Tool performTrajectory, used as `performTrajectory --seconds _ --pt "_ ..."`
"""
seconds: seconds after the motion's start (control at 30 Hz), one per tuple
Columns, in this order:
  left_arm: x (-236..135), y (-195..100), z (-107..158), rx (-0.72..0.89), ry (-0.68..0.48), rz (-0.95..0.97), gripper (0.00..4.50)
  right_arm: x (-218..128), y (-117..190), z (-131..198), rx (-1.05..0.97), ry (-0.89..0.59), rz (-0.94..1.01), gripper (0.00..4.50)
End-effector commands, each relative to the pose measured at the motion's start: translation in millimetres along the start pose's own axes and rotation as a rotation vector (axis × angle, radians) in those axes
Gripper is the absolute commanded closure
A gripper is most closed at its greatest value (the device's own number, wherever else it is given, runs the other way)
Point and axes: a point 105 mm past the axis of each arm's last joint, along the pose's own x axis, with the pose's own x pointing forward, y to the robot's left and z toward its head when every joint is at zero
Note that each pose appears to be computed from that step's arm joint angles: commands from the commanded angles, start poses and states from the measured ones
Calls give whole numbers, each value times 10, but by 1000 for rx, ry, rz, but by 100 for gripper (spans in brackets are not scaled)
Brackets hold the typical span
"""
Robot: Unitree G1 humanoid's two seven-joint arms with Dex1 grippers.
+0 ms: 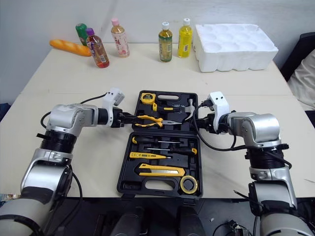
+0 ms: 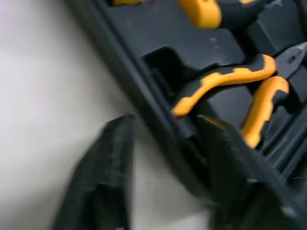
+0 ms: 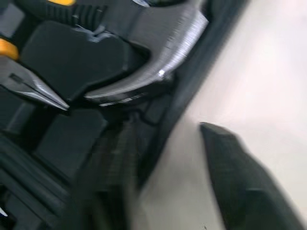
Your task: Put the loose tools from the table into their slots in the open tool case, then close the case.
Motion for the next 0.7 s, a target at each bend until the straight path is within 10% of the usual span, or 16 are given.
performTrajectory --seconds 0.03,0.27,0.7 --pt "96 -35 -333 -51 97 -6 414 10 -54 -126 6 39 -37 447" --pt "127 -111 -392 -58 73 -13 425 20 6 -179 13 45 -25 450" --pt "-83 -162 366 184 -294 16 432 -107 55 310 -207 -187 -72 450"
